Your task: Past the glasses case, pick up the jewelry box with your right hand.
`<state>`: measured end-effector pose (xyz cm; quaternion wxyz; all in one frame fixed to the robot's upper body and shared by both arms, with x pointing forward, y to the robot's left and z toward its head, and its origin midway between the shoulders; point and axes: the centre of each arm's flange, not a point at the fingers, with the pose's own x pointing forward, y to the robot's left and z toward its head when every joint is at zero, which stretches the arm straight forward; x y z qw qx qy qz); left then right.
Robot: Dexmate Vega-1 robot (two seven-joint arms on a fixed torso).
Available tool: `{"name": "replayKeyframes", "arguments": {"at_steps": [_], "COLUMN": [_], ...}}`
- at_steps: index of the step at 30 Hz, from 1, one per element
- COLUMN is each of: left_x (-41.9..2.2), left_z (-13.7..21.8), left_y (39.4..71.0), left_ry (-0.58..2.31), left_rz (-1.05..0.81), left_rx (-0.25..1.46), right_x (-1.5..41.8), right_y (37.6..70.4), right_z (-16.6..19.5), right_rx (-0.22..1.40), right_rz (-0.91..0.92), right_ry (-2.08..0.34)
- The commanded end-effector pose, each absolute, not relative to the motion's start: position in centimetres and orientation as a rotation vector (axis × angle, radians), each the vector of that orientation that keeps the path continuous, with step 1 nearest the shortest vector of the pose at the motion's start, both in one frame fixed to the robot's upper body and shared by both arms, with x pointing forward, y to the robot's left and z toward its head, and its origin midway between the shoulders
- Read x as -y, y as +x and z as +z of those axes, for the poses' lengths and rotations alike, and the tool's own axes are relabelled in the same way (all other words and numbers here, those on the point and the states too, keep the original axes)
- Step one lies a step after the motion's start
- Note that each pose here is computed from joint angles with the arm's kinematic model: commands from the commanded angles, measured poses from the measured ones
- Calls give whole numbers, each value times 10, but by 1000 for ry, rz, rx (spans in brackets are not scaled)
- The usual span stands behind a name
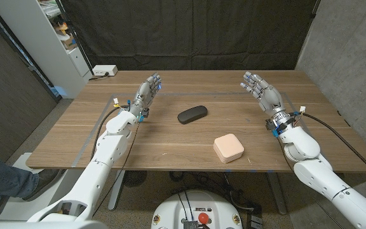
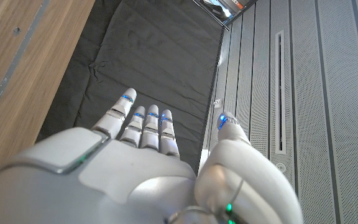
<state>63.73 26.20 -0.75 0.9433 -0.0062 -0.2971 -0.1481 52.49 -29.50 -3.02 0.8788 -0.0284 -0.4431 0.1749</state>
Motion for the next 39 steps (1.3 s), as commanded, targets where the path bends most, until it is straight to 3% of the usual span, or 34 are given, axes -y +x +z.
{"name": "replayKeyframes", "arguments": {"at_steps": [1, 39], "left_x": [-259, -248], "left_z": [-7, -1], "left_y": [637, 638], "left_ry": [-10, 21], "left_rz": [-306, -323], "left_rx": [601, 596], "right_x": [297, 299], "right_y": [521, 491], "right_z": [-29, -38], "right_rx": [941, 1028], "right_rz": [358, 353], "right_ry": [-78, -172]}}
